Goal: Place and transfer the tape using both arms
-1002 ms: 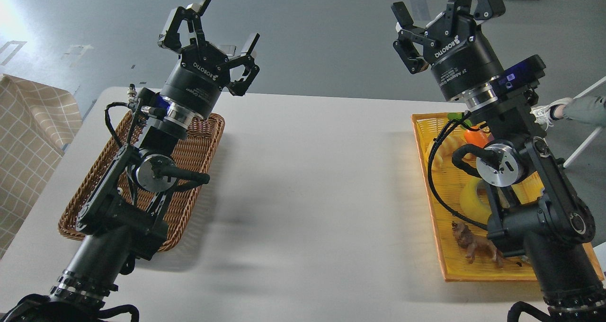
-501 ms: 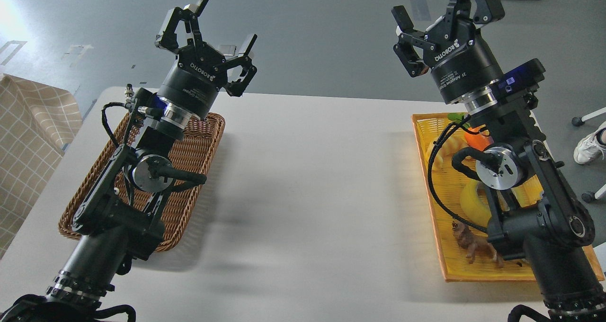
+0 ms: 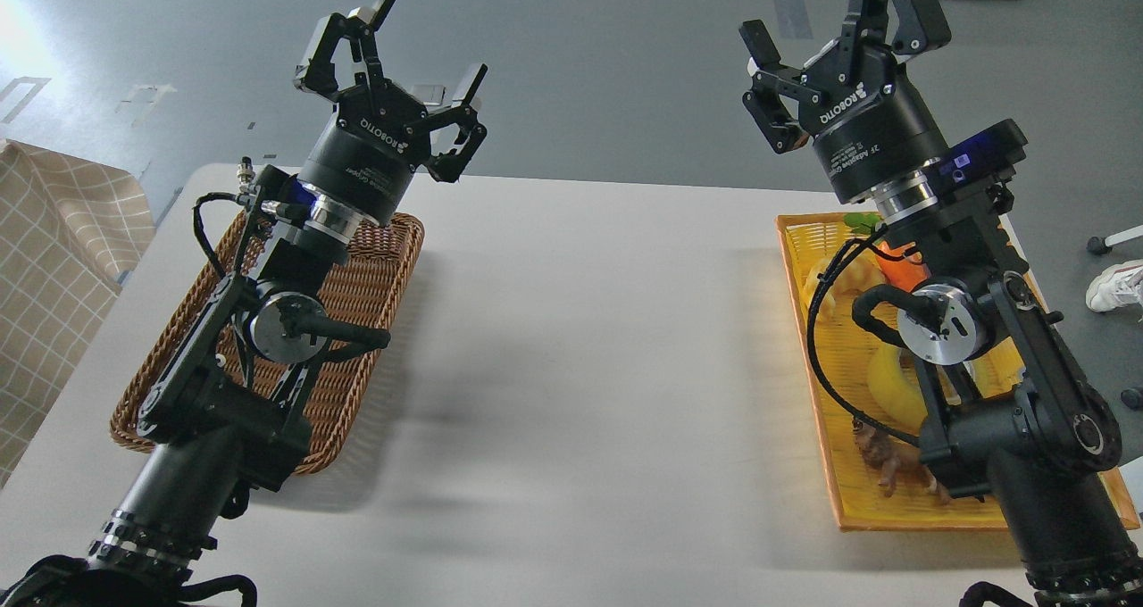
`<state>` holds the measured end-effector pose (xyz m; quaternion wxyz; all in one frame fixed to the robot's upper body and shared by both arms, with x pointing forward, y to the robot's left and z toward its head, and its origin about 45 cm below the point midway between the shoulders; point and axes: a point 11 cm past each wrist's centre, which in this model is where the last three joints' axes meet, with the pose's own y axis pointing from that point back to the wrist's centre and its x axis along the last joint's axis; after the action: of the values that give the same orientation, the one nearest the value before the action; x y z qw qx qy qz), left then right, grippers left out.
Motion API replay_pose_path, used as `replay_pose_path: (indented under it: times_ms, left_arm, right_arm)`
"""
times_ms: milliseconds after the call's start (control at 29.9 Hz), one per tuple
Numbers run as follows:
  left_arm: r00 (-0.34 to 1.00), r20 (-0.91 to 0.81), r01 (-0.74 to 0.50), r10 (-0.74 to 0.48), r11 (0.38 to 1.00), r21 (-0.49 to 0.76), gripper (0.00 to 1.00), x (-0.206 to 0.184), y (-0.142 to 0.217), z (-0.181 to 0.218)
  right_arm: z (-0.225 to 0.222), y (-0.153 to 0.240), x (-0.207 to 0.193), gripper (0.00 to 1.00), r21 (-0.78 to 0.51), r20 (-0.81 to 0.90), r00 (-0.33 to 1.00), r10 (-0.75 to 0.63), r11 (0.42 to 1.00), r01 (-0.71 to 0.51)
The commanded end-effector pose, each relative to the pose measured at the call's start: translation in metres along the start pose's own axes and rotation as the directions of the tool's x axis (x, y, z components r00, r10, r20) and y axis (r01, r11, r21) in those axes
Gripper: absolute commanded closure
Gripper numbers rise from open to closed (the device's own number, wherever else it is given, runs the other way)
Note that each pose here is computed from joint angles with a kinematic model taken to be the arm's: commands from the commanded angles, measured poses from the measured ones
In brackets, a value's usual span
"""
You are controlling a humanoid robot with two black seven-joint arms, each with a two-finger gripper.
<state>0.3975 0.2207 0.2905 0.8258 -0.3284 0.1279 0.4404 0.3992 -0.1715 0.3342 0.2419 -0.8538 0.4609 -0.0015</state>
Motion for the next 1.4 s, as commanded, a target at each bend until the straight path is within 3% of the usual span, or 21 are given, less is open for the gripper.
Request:
replay_pose_path:
  times_ms: [0,1370]
  left_arm:
    - [1.0,-0.001,0.006,-0.006,1.0,0.002,0.02,-0.001,0.0,-0.001]
    - [1.0,0.01,-0.006,0.005,1.0,0.014,0.02,-0.003,0.014,-0.004]
  right_arm:
    - [0.0,0.001,0.0,0.0,0.0,0.003,1.0,0.0,1.0,0.0]
    - [0.005,0.007,-0.001,0.0,-0.01,0.009,1.0,0.002,1.0,-0.002]
